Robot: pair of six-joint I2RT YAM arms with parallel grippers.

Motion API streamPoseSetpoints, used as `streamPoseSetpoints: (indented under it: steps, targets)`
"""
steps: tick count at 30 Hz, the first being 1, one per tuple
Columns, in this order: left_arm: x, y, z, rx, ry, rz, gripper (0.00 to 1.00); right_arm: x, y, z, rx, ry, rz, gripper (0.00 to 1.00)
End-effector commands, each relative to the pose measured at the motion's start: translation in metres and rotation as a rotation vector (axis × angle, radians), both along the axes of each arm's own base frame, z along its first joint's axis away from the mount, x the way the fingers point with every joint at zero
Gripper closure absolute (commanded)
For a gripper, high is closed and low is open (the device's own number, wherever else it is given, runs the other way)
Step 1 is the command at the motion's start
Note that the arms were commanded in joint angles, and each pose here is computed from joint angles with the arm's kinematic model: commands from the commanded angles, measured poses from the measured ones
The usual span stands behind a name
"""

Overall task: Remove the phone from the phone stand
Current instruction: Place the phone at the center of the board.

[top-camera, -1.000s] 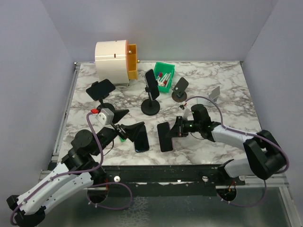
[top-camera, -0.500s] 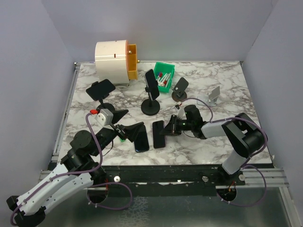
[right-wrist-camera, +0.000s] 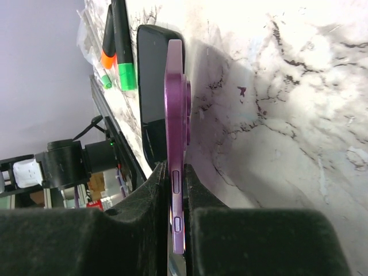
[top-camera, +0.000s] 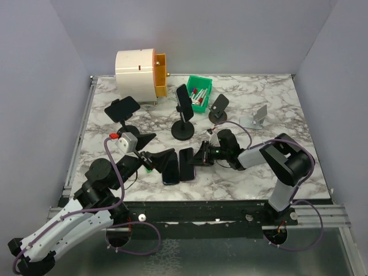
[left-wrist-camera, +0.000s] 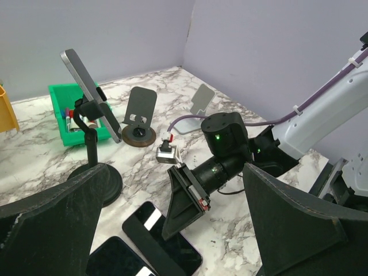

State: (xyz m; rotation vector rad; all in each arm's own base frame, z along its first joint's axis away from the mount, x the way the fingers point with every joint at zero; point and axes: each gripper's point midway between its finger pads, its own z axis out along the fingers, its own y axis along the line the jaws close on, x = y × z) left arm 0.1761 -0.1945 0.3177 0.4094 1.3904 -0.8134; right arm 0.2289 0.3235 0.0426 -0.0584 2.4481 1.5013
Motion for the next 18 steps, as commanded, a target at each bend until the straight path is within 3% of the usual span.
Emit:
streamPoseSetpoints:
  steps: [1,18]
  targets:
    - [-0.003,-0.002,-0.003,0.014,-0.005,-0.017,0.01,0.002,0.008,-0.003,0.015,-0.015,-0.040,1.00]
    - [-0.003,-0.002,-0.003,0.013,-0.002,-0.021,0.01,-0.003,0.000,-0.021,-0.089,0.032,-0.057,1.00]
